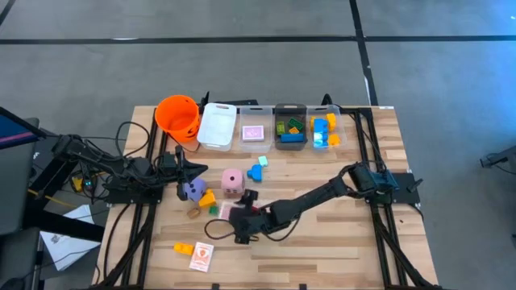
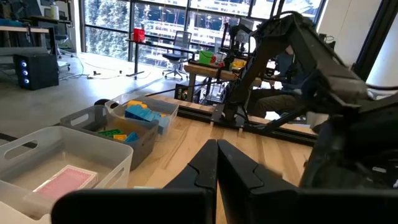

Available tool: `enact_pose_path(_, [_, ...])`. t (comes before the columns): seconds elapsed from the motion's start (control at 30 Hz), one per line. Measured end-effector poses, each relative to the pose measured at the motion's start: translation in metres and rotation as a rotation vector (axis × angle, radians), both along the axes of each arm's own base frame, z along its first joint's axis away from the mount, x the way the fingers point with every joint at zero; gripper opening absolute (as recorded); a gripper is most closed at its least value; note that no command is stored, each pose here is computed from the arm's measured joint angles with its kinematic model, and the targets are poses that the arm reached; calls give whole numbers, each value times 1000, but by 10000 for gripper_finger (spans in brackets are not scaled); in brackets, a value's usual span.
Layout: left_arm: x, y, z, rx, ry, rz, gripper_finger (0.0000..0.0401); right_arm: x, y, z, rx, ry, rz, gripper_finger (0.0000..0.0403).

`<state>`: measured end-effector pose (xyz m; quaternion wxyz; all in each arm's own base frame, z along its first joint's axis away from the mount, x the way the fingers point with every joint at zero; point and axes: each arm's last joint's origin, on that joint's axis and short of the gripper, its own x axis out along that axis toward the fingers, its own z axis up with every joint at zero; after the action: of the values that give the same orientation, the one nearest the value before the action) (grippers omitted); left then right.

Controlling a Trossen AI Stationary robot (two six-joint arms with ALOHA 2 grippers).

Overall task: Pick & Place Toys
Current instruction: Put the red game card into the left transparent bin

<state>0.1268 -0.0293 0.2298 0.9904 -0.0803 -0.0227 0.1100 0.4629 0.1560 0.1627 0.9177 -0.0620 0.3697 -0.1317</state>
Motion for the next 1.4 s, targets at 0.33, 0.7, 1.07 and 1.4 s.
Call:
enact_pose_path(0.33, [0, 0, 0, 1, 1, 0, 0, -29, -16, 59, -215, -28, -207, 306])
enact_pose_path(0.7, [0, 0, -1, 4, 10, 0, 0, -49, -70, 106, -239, -40, -418, 312])
enact_pose_path(1.07, [0, 0, -1, 3, 10, 0, 0, -32, -182, 112, -53, -185, -741, 312])
enact_pose_path(1.4, [0, -1, -5, -31, 40, -21, 0, -35, -250, 97, -35, -146, -866, 334])
